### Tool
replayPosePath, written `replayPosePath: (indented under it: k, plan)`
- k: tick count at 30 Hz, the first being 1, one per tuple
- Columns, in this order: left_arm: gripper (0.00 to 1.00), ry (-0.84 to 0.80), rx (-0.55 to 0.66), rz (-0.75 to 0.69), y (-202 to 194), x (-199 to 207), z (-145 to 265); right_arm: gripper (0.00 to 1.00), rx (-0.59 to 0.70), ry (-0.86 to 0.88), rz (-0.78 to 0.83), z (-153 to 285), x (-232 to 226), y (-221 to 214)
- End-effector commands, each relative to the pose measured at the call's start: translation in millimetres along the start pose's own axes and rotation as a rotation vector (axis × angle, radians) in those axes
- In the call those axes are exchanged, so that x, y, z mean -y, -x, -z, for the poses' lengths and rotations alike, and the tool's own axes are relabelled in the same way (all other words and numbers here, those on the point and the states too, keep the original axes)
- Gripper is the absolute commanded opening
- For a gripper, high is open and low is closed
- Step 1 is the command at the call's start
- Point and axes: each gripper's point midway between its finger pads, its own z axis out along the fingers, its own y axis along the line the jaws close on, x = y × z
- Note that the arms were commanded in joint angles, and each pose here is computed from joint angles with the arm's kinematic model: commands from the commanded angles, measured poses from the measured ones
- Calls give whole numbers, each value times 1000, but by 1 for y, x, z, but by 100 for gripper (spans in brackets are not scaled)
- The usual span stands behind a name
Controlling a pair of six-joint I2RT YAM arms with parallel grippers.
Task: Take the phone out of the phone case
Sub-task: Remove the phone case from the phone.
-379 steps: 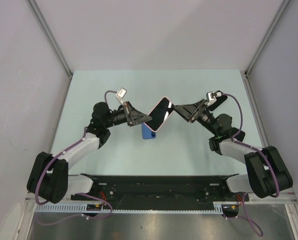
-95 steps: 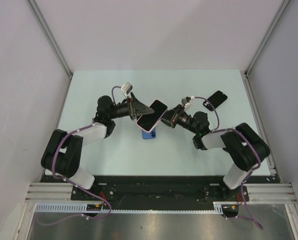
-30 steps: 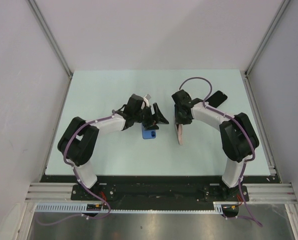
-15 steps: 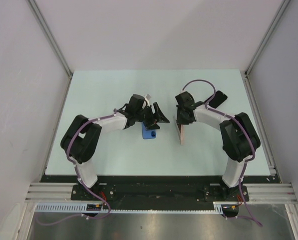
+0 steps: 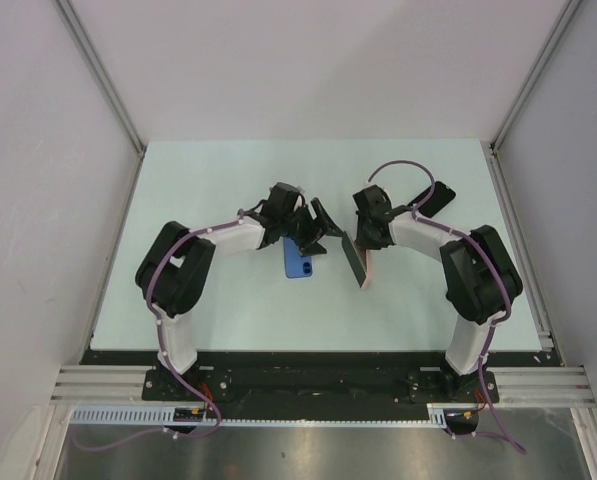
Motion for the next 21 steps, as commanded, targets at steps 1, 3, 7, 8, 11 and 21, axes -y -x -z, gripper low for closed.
replayPosePath:
  k: [1,3,7,8,11,21]
  plan:
    - [79,7,23,26,10,16,0,8,-329,-93,61,-21,25,-109]
    - [79,7,16,27,8,15,0,18,-314,-93,59,-18,25,-105]
    - [80,8,12,31,5,12,1,40,-274,-88,57,-9,21,-95]
    - [80,4,11,26,5,13,1,42,-257,-85,60,-6,19,-91]
    - [80,6,-5,34,3,11,-2,46,-239,-79,61,0,15,-87]
    - [80,9,14,19,0,7,12,11,-201,-89,25,7,22,-79]
